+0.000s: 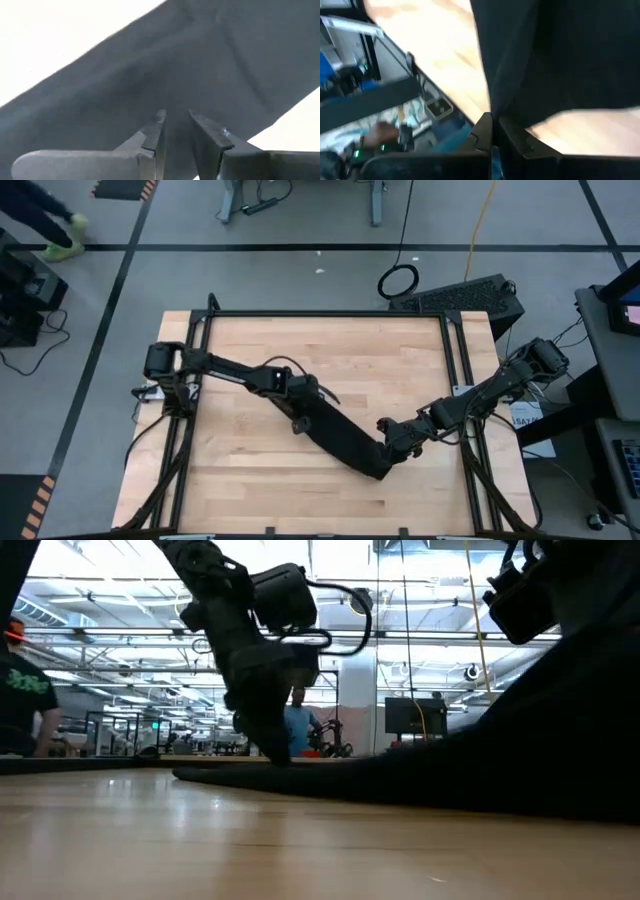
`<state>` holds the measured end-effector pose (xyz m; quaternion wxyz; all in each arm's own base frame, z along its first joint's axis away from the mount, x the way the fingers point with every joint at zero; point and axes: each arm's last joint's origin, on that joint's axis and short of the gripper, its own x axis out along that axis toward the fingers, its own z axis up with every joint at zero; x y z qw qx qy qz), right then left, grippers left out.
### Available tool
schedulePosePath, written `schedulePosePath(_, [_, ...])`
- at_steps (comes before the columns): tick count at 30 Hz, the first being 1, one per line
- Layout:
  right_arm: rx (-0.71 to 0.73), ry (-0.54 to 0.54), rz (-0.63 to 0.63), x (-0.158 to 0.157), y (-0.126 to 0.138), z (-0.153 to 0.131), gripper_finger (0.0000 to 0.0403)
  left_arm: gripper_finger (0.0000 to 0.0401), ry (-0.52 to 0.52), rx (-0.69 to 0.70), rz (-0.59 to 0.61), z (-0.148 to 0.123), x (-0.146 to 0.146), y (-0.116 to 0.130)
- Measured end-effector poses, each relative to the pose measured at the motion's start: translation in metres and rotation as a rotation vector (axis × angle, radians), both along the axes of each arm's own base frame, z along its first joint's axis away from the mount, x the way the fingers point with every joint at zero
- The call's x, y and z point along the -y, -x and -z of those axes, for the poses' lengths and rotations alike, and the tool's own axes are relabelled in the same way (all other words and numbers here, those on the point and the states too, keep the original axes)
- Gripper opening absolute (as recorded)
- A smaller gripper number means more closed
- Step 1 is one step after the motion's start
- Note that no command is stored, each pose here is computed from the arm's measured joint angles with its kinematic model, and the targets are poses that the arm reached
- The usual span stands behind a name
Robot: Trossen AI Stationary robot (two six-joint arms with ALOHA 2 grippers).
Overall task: Roll napkin
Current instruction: Fold the black napkin
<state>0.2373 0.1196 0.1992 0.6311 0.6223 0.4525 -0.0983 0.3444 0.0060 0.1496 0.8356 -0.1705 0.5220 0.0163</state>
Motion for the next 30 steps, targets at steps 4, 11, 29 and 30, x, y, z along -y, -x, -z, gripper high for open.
schedulePosePath(4, [-0.01, 0.036, 0.045, 0.004, 0.0, 0.002, 0.0026, 0.0081, 0.043, 0.023, -0.03, -0.007, 0.001, 0.0])
schedulePosePath(11, [-0.014, -0.002, 0.02, 0.013, 0.0, -0.004, 0.0092, 0.0081, 0.008, -0.054, 0.021, 0.018, 0.006, 0.004])
schedulePosePath(29, [-0.203, 0.236, -0.048, 0.021, 0.032, 0.003, 0.0164, 0.0081, -0.176, -0.063, 0.513, 0.029, -0.02, 0.015])
schedulePosePath(30, [-0.164, 0.231, -0.032, 0.019, 0.025, 0.004, 0.0159, 0.0081, -0.187, -0.054, 0.562, 0.029, -0.022, 0.016])
